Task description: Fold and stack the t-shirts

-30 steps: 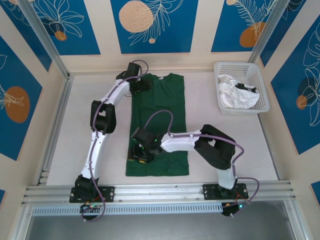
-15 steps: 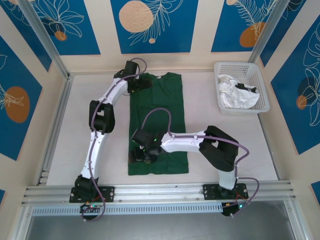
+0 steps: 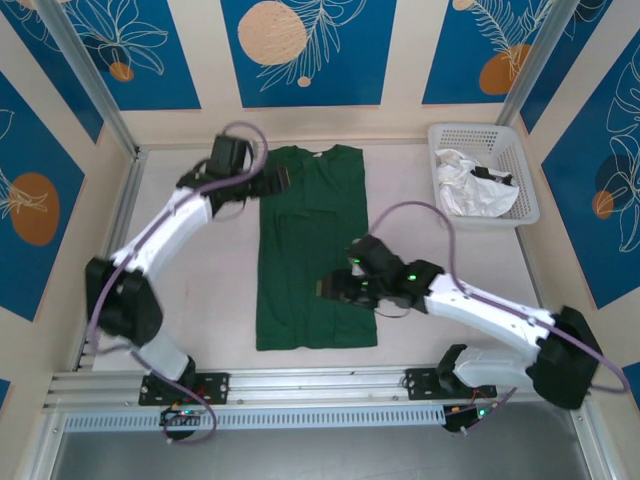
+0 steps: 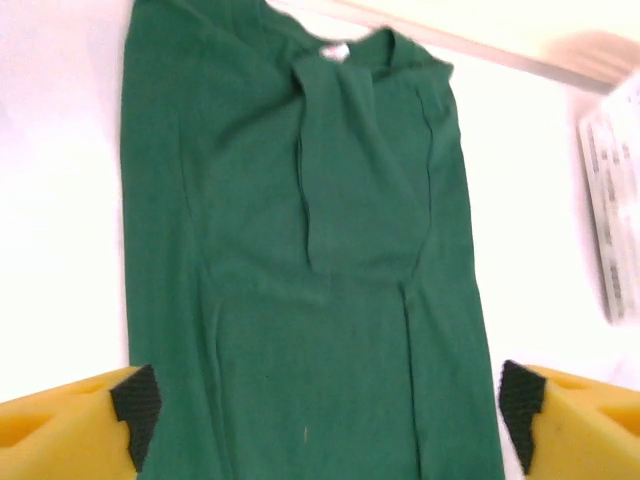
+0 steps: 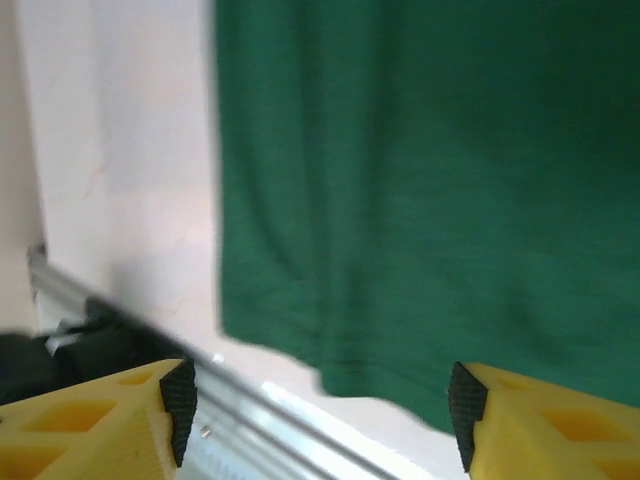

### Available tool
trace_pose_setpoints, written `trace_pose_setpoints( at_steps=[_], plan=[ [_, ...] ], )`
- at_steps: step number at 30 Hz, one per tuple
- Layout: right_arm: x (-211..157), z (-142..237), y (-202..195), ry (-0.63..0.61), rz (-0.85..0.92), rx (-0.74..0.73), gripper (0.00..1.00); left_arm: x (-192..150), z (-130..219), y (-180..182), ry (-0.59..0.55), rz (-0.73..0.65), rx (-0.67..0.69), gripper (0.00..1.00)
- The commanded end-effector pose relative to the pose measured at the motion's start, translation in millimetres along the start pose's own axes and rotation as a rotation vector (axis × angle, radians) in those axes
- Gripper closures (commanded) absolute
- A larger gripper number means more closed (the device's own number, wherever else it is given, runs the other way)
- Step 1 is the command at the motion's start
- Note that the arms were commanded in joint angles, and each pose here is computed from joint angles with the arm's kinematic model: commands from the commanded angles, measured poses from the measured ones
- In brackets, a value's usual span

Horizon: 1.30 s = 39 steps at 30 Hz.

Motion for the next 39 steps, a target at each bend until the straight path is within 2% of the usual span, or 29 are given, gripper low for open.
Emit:
trace_pose_setpoints(
  at_steps=[1, 3, 7, 11, 13, 16, 22, 28, 39],
  plan=[
    [-7, 13, -69, 0.032, -0.126, -0.112, 0.32, -78, 15, 0, 0.078, -0.036, 0.101, 0.14],
    [-10, 26, -91, 0.021, -0.159, -0.097, 0.33, -121, 36, 3, 0.111, -0.036, 0.137, 0.18],
    [-21, 29, -121, 0.057, -0.217, -0.077, 0.36, -206, 60, -1, 0.230, 0.003, 0.077, 0.33],
    [-34, 15, -132, 0.169, -0.251, -0.079, 0.42, -266, 76, -2, 0.379, -0.013, 0.061, 0.40],
    [-41, 10, -129, 0.238, -0.245, -0.072, 0.48, -293, 77, -10, 0.454, 0.007, 0.003, 0.43],
    [-43, 6, -134, 0.249, -0.241, -0.131, 0.50, -324, 75, -7, 0.529, 0.035, -0.008, 0.46],
    [-42, -4, -133, 0.236, -0.228, -0.158, 0.50, -347, 70, 2, 0.553, 0.082, -0.002, 0.52],
    [-35, -9, -125, 0.225, -0.214, -0.148, 0.49, -347, 60, -1, 0.477, 0.142, -0.057, 0.52],
    [-34, -17, -122, 0.234, -0.204, -0.178, 0.52, -344, 57, -14, 0.438, 0.180, -0.155, 0.53]
  ],
)
Point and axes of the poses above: each hand's point on the last joint's axis, 136 mm out from that joint toward the fingers, its own z axis back along the fingers, its own y axis along the line the jaws close on, x = y × z, the point moved 2 cm from there along z, back along the fingers, and after that the axes turned 14 degrees about -z, right-handed, at the moved point
